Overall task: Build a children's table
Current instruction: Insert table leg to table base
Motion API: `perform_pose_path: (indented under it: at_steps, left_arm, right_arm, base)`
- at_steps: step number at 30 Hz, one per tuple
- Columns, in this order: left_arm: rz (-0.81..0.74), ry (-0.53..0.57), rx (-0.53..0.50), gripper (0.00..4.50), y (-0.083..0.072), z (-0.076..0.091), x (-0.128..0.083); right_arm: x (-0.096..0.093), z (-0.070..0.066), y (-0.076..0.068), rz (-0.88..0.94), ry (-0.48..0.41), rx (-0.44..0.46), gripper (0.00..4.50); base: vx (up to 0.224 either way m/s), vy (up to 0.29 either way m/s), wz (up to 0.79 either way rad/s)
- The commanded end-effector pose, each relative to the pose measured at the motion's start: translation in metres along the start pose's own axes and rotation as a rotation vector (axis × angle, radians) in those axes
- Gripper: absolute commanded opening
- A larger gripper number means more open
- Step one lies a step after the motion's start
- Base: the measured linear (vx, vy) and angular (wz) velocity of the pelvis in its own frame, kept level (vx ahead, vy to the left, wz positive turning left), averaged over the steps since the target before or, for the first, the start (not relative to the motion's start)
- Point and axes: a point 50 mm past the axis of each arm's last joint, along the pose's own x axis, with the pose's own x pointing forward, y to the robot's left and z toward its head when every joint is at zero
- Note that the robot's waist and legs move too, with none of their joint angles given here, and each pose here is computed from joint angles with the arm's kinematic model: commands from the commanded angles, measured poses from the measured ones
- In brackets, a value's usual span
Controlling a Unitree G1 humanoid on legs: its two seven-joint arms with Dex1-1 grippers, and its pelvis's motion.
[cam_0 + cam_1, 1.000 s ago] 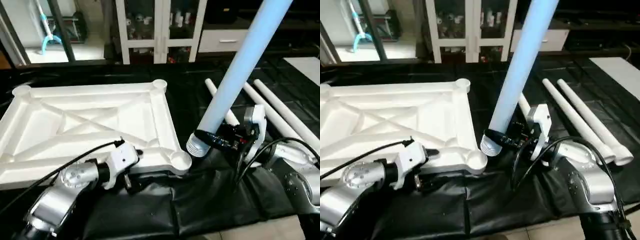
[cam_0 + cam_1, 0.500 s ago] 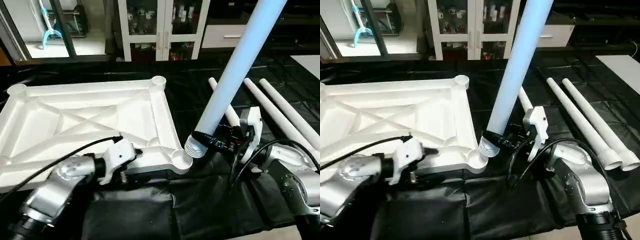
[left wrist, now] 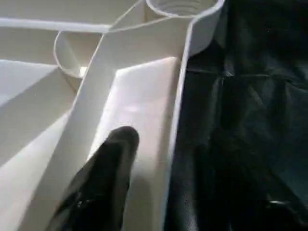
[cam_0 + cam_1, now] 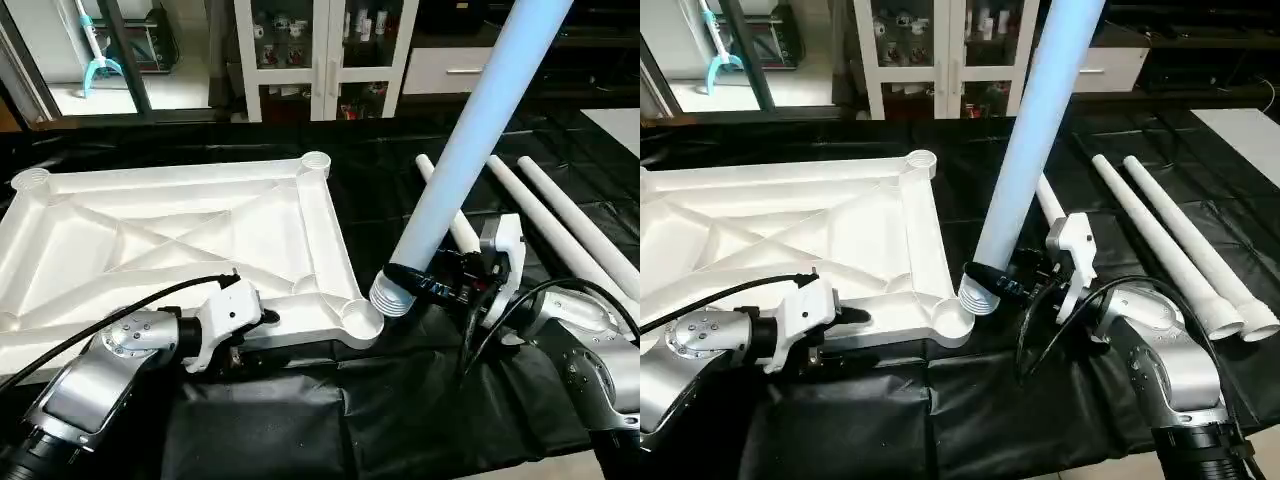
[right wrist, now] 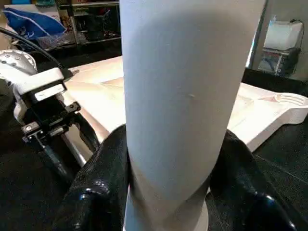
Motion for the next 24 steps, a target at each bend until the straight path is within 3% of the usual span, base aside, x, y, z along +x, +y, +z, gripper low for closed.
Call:
perform_pose_path:
  at_steps: [1,6,14,17,18,24]
  left_arm:
    - [-0.006,0.002,0.007,2.53,0.000,0.002,-0.004]
    - [-0.008,0.021,0.005,2.29,0.000,-0.001,-0.004]
    - [-0.007,0.020,0.007,1.51,0.001,0.000,-0.002]
    - [-0.015,0.028,0.012,1.46,0.000,-0.001,0.000]
    - [-0.017,0.036,0.016,1.15,0.000,-0.002,0.000]
    - [-0.022,0.060,0.023,0.75,-0.001,-0.004,0.001]
  right_arm:
    - [0.003,0.006,0.003,0.027,0.001,-0.033,1.87]
    - [0.009,0.004,0.005,0.044,-0.004,-0.037,1.87]
    - [0.015,0.002,0.009,0.067,-0.018,-0.036,1.87]
    - [0.018,0.001,0.009,0.069,-0.023,-0.051,1.87]
    - [0.018,0.001,0.008,0.057,-0.026,-0.066,1.87]
    - [0.019,0.000,0.006,0.049,-0.032,-0.067,1.87]
  base:
    - [0.000,0.000,0.00]
    - [0.000,0.000,0.00]
    - [0.000,0.000,0.00]
    - [0.000,0.000,0.00]
    - [0.000,0.000,0.00]
    - [0.000,0.000,0.00]
